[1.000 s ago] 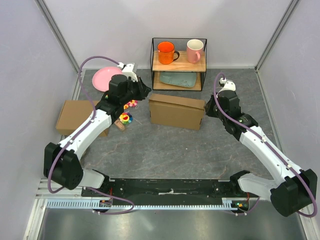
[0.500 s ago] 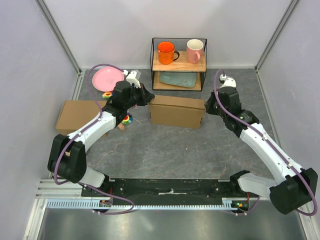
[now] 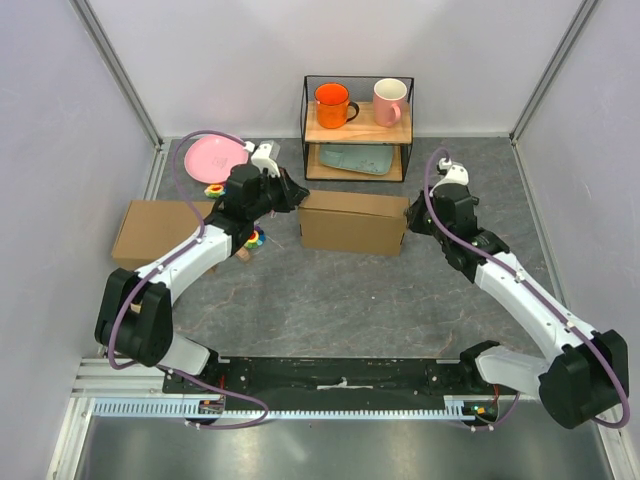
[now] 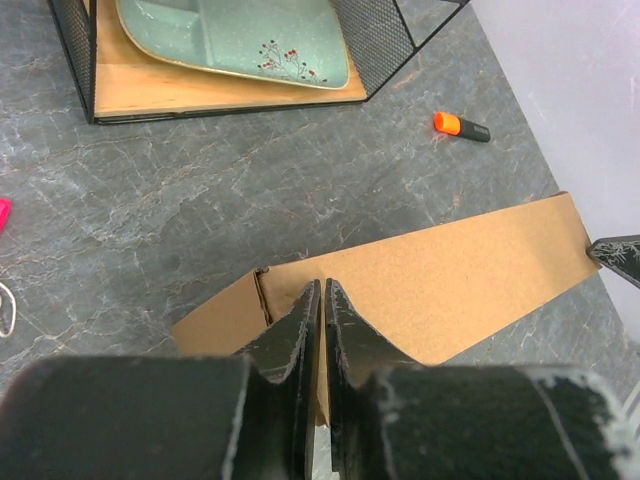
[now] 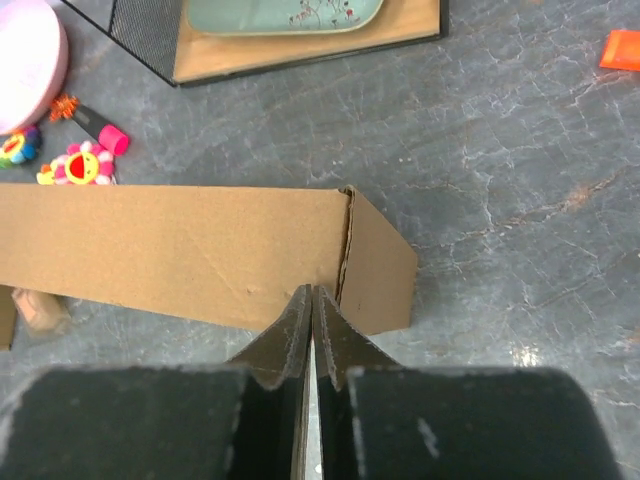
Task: Fold the paper box
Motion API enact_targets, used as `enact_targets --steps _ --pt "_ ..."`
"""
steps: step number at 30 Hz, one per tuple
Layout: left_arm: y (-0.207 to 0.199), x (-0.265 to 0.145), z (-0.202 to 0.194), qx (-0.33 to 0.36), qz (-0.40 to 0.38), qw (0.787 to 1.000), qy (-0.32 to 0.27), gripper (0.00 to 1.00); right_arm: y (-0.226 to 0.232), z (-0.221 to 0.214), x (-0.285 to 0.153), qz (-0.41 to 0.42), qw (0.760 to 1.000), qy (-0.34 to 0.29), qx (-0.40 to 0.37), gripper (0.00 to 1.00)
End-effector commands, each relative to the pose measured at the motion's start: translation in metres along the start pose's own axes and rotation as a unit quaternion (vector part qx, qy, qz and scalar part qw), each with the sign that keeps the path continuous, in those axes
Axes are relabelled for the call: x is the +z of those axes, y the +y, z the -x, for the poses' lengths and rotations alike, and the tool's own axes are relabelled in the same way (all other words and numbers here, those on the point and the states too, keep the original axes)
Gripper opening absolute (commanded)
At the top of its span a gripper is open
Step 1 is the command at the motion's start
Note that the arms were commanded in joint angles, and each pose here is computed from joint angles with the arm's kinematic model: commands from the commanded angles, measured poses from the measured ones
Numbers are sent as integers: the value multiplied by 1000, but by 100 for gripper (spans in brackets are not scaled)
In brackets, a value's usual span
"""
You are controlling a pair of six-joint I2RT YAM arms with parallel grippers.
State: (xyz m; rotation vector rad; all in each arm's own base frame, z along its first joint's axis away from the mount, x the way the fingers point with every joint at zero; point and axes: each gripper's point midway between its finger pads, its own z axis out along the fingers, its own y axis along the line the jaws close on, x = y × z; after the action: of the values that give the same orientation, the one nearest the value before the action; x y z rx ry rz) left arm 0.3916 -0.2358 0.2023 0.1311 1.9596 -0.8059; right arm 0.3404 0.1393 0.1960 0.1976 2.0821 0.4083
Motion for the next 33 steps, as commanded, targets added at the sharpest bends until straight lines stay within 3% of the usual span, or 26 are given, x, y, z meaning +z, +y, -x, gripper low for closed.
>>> enact_targets --steps 1,7,10,14,18,22,25,33 --pt "26 -5 -73 -44 39 993 101 12 -20 -53 4 -22 997 72 5 9" --pt "0 -17 0 -23 26 999 7 17 -5 -13 -1 -14 999 34 -9 11" --pt "-23 -32 46 -14 1 999 -49 18 -5 -12 1 -19 999 39 -13 10" --pt "-41 -44 75 -1 -17 997 -76 18 -4 -11 1 -17 999 38 -12 10" --pt "-31 -35 51 -5 -13 999 -43 17 -5 -15 2 -18 999 43 -10 10" --pt "-2 -16 -33 -46 -3 997 68 14 -8 -22 2 -19 999 50 -8 10" --pt "19 -14 -66 -60 33 992 105 11 -9 -23 1 -19 998 51 -11 10" --pt "12 -28 -64 -46 24 994 96 7 -9 -28 -3 -12 998 56 -15 10"
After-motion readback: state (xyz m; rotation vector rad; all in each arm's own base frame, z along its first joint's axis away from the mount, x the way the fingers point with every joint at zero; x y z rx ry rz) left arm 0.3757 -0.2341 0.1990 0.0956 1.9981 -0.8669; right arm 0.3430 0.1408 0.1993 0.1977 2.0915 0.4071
